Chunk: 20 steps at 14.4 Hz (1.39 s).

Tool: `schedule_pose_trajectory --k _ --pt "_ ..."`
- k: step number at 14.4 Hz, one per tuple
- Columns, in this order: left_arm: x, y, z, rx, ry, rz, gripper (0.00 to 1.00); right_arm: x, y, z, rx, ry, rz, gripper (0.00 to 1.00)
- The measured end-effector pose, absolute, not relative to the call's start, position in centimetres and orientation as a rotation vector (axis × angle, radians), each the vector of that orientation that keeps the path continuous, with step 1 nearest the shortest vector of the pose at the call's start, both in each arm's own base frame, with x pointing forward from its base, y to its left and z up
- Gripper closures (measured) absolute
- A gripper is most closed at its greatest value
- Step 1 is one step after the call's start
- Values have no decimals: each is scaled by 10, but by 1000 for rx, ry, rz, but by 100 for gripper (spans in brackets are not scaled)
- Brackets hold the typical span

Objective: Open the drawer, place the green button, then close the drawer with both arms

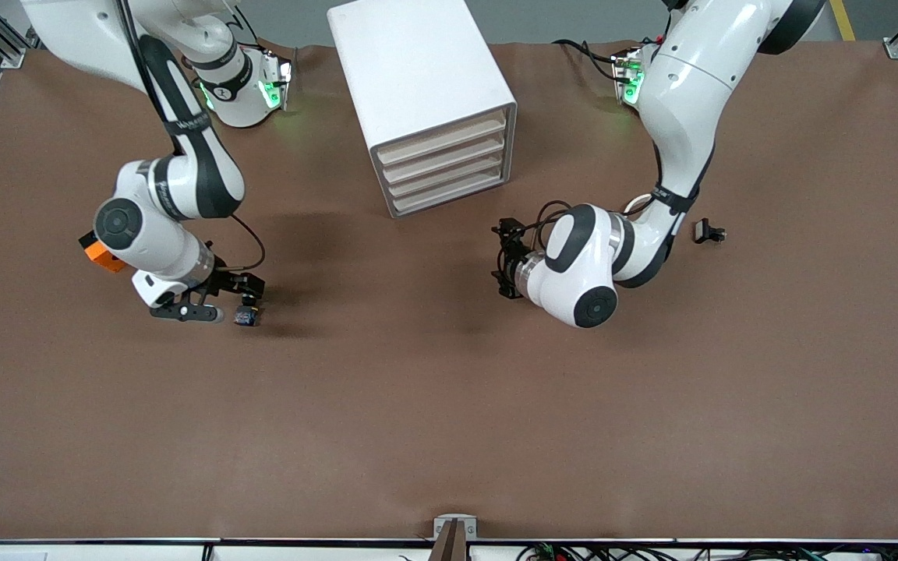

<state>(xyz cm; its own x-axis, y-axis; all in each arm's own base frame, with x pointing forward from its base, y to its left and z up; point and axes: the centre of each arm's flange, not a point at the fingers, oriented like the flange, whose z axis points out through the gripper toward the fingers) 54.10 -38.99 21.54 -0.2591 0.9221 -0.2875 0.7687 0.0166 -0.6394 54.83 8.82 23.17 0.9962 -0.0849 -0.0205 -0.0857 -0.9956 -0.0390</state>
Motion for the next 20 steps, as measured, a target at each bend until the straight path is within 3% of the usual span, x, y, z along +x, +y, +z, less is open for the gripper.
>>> schedule_pose_trajectory --k 8,12,14,18,20 --pt "495 -410 167 -1358 -1954 1246 0 548 85 183 -3119 142 31 0" --pt "476 -430 166 -1307 -1901 1300 10 551 86 174 -3123 140 18 0" --pt "468 -437 161 -1289 -1882 1316 26 553 86 173 -3123 140 15 19" --pt "461 -438 145 -1250 -1855 1331 36 562 87 176 -3120 143 -10 59" --pt "456 -442 144 -1250 -1838 1337 35 564 87 178 -3119 143 -17 59"
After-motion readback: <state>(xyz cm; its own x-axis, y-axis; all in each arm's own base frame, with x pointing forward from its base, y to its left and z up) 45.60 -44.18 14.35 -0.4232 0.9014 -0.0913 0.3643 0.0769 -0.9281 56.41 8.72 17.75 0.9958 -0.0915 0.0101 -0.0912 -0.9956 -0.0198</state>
